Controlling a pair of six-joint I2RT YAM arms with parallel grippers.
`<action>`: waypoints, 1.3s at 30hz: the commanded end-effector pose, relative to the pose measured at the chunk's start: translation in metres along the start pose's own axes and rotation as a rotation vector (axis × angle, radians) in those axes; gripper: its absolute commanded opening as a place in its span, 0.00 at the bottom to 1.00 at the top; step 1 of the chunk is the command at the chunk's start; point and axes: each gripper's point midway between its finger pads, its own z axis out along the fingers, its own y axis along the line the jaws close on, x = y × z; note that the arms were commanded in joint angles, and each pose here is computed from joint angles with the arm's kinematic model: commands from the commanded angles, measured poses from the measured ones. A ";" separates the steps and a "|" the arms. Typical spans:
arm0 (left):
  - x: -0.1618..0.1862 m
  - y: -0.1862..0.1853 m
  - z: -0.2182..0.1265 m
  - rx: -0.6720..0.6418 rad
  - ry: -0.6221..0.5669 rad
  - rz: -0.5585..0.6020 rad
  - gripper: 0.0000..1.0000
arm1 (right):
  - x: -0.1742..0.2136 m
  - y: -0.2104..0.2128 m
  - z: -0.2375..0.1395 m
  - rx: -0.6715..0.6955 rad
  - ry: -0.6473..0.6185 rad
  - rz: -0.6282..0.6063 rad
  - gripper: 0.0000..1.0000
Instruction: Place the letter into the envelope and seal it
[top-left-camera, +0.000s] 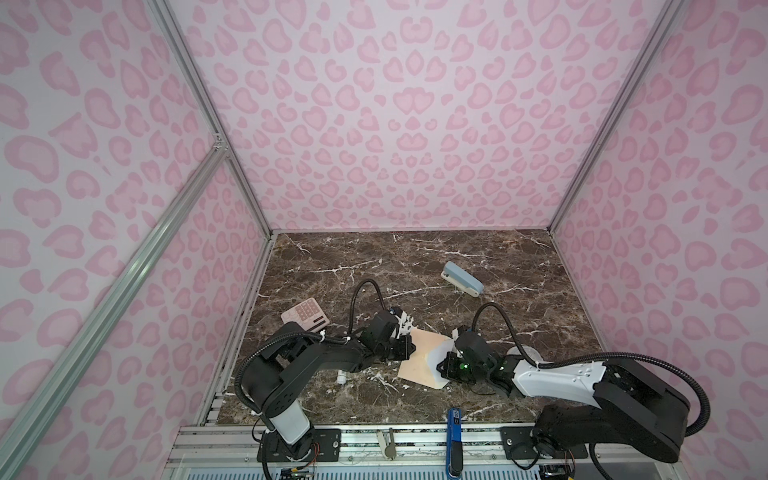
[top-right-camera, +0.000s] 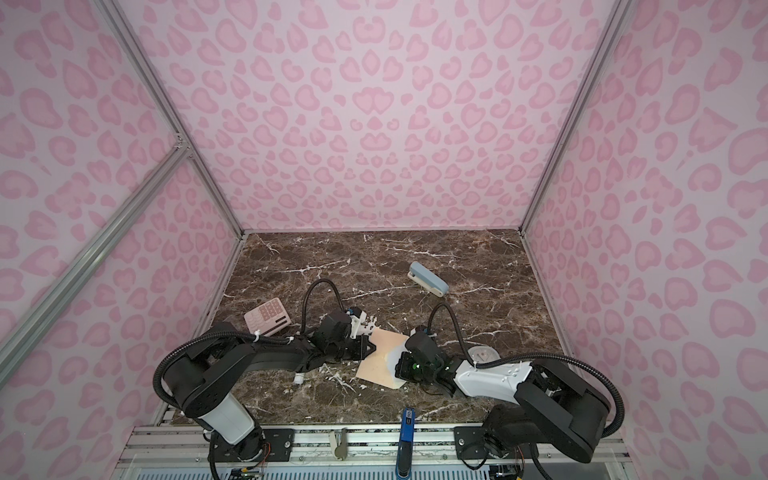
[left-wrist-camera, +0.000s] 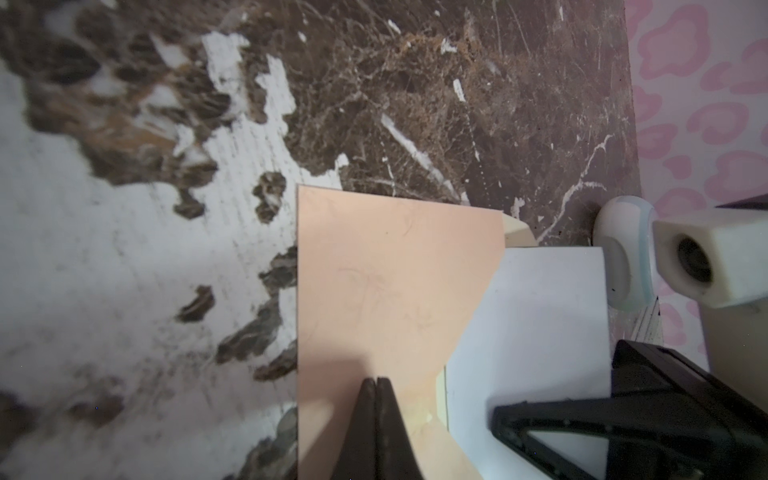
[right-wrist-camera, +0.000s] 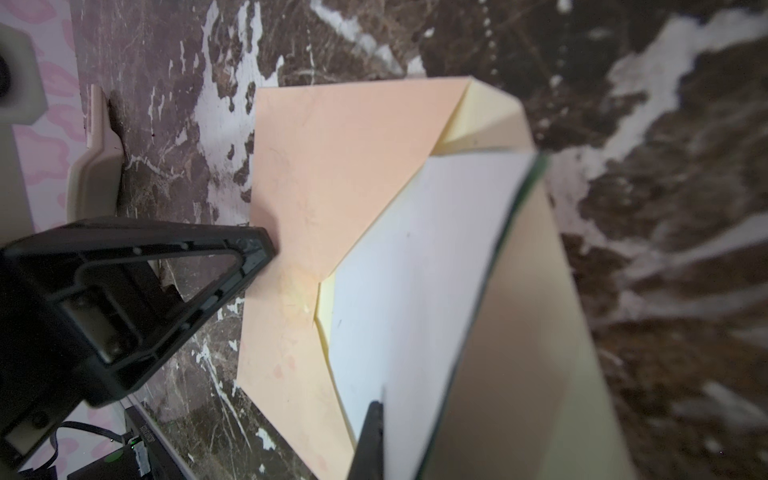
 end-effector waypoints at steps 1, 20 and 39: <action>0.027 0.028 -0.002 -0.110 0.097 -0.037 0.04 | 0.003 -0.002 0.002 0.000 0.013 0.004 0.03; 0.026 0.028 -0.003 -0.116 0.095 -0.035 0.04 | -0.002 -0.014 -0.017 0.023 0.003 0.001 0.50; 0.026 0.027 -0.004 -0.116 0.094 -0.033 0.04 | -0.005 -0.017 -0.013 0.009 0.001 0.026 0.25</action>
